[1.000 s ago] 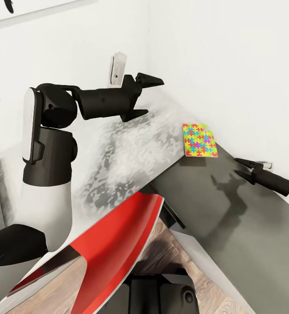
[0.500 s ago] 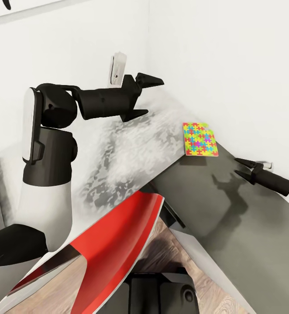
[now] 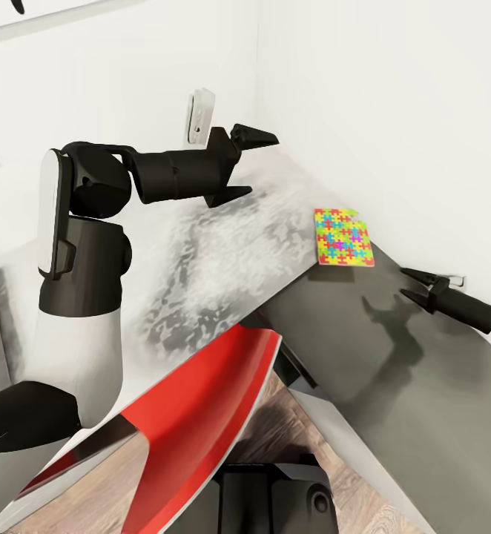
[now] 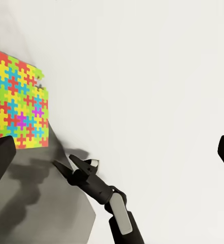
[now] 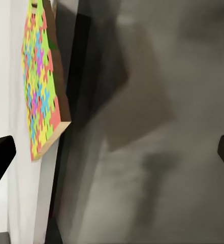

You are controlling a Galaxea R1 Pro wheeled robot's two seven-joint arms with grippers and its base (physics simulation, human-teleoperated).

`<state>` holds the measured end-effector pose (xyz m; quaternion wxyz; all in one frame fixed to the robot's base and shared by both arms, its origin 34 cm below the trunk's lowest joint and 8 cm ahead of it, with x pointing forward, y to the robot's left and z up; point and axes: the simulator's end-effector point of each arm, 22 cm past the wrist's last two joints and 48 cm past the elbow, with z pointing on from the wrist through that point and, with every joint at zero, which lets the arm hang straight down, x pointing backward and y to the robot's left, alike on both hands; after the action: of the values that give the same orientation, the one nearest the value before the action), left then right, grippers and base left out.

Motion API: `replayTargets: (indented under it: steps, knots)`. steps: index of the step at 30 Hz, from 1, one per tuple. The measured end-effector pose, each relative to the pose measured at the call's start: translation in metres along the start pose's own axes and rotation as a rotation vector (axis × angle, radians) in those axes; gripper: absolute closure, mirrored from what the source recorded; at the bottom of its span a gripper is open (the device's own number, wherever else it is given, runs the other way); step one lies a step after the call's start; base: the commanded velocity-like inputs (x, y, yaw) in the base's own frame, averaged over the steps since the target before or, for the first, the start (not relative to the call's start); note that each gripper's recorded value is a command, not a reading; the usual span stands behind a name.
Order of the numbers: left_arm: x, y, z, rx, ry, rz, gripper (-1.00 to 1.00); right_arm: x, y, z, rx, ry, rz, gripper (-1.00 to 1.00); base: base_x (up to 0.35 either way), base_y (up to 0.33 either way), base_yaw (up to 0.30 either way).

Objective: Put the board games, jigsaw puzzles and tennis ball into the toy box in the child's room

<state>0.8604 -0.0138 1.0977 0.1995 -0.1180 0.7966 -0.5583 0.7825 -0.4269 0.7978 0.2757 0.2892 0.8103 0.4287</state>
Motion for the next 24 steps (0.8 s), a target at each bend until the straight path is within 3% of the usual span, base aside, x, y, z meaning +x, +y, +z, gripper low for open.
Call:
replayTargets:
  steps: [13,24]
  knots:
    - [0.000,0.003,0.001,-0.002,0.002,-0.003,-1.00,-0.008,-0.002,-0.005,0.008,-0.014,-0.005,-1.00,0.000,0.000,0.139]
    - [0.000,0.003,0.001,-0.003,0.002,-0.003,-1.00,-0.027,0.000,-0.015,0.010,-0.052,-0.015,-1.00,0.000,0.000,0.039]
